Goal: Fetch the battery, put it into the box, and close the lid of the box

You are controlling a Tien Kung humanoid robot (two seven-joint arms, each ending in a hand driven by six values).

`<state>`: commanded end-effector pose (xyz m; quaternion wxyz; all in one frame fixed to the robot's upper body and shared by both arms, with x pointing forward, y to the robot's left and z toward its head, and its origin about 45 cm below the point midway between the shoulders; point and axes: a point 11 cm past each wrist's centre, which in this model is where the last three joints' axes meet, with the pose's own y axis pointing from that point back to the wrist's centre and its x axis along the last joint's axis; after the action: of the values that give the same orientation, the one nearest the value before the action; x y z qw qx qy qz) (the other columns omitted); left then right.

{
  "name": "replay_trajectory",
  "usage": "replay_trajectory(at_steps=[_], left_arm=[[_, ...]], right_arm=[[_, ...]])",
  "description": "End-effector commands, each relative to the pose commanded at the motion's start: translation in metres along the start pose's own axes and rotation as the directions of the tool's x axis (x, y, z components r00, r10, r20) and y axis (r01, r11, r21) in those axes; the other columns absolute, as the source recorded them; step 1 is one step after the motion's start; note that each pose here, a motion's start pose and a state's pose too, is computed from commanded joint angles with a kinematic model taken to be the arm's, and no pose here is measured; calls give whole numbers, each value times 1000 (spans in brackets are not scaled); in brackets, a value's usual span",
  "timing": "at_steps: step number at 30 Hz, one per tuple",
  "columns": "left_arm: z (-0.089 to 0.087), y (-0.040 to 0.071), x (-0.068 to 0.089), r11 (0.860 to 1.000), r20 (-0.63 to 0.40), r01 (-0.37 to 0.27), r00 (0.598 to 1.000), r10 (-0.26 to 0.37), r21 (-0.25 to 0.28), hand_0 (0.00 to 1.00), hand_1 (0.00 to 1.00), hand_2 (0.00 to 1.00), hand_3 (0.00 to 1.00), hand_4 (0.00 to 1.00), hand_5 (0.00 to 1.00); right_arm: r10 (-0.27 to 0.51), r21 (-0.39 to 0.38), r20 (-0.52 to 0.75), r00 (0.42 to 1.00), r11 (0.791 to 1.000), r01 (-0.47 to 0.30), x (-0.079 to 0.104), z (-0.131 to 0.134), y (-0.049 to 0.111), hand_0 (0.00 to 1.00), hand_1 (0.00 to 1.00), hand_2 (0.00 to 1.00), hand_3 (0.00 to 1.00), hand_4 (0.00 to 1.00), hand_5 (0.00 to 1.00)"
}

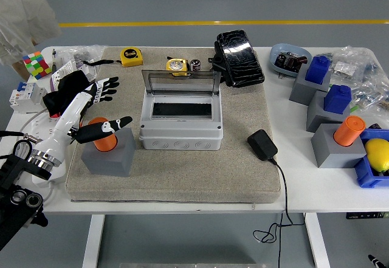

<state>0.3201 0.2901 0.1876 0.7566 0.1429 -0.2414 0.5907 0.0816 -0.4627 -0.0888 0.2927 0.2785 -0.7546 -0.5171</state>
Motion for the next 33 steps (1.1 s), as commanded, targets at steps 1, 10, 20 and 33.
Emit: replay_trajectory(at_steps=[1, 10, 20, 33], left_arm=[[0, 0, 0, 1000, -1, -1, 1000, 1, 0, 760, 906, 998, 998, 998, 515], [-3, 8, -8, 1000, -1, 0, 1000, 0, -16, 762, 918, 998, 996, 998, 488], [-12, 20, -9, 993, -47, -95, 995, 91, -77, 631, 731, 835, 829, 998, 168], [-25, 25, -10, 990, -110, -129, 986, 122, -58, 557, 646, 704, 719, 998, 78]], right_arm=[[1, -1, -1, 1000, 1000, -1, 1, 0, 0, 639, 672, 668, 550, 986, 396], [4, -6, 0, 1000, 1000, -4, 5, 2, 0, 639, 672, 668, 550, 987, 397], [1, -2, 3, 1000, 1000, -1, 2, 5, 0, 639, 671, 669, 549, 988, 395], [-5, -1, 5, 1000, 1000, 5, -1, 5, 0, 640, 671, 669, 549, 988, 392]])
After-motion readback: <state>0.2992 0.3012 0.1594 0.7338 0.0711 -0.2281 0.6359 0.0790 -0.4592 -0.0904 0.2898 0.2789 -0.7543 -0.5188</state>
